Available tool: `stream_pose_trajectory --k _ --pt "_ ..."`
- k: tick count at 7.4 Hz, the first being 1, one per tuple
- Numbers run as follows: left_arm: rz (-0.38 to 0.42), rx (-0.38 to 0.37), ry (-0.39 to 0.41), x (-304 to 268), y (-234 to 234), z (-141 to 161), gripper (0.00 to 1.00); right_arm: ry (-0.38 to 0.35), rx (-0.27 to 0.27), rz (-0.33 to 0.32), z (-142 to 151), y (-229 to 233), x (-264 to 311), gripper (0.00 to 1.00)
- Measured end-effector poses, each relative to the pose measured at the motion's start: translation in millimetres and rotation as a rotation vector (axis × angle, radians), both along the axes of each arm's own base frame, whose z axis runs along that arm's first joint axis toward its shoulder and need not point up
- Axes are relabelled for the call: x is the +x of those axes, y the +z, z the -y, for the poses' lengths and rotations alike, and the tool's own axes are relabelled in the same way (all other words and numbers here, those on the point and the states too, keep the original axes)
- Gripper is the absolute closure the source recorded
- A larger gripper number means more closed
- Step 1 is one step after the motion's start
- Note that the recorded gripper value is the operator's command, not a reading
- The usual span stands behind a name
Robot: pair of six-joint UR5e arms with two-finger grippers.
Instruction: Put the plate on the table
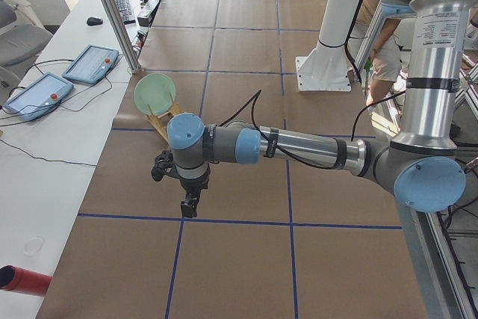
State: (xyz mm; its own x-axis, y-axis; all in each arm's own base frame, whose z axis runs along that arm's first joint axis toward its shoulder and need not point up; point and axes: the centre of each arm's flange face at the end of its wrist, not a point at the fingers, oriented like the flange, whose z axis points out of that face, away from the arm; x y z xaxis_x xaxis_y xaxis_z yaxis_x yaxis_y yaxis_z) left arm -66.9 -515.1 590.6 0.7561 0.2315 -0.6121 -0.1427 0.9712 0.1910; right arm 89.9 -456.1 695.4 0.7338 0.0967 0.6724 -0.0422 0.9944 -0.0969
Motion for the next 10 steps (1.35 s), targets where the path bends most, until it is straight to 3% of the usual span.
stream_pose_trajectory --k 2,4,5,7,10 --pt "0.000 0.114 -0.003 0.8 -46.7 40.6 0.00 0.000 0.000 0.000 0.0 0.2 0.0 0.00" --pt "0.021 0.301 -0.027 0.7 -81.9 87.4 0.00 0.000 0.001 0.000 0.1 -0.3 0.0 0.00" --pt "-0.012 0.311 -0.096 4.4 -89.6 105.8 0.00 0.000 0.001 0.000 0.1 -0.2 0.0 0.00" --pt "-0.239 0.212 -0.290 53.9 -127.3 125.9 0.00 0.000 0.000 0.000 0.0 -0.1 0.0 0.00" --pt "-0.543 -0.014 -0.486 148.2 -220.6 149.6 0.00 0.000 0.000 0.000 0.0 0.0 0.0 0.00"
